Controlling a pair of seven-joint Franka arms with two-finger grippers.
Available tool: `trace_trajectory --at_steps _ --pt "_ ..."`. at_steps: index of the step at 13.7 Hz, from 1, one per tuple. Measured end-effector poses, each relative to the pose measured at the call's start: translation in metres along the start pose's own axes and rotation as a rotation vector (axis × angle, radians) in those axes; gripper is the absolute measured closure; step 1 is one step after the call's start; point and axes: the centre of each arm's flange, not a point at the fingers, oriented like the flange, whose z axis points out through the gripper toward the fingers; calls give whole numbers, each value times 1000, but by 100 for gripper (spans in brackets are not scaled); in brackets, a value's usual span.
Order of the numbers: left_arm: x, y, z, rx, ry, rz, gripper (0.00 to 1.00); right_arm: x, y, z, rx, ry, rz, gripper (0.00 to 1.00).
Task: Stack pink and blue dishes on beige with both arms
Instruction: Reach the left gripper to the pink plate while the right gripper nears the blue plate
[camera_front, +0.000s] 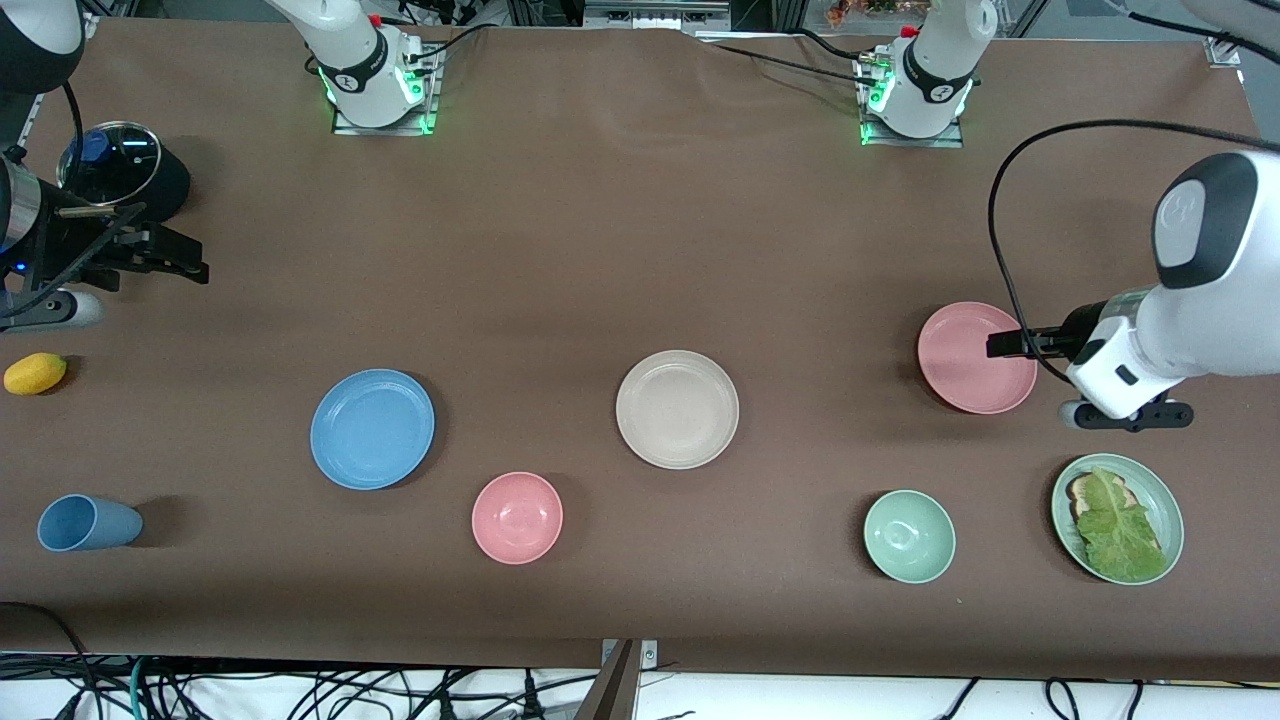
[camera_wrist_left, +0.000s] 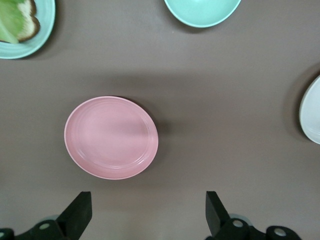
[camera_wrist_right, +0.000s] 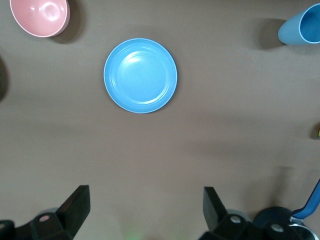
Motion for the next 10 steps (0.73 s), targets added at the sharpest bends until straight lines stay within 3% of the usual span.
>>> trace_trajectory --at_steps 3,6,10 --pt "22 -21 34 -14 -8 45 0 3 0 4 0 -4 0 0" --pt "30 -77 60 -42 -21 85 0 12 1 16 -1 -8 -1 0" --pt "29 -143 101 -67 25 180 0 32 4 45 -4 9 -16 0"
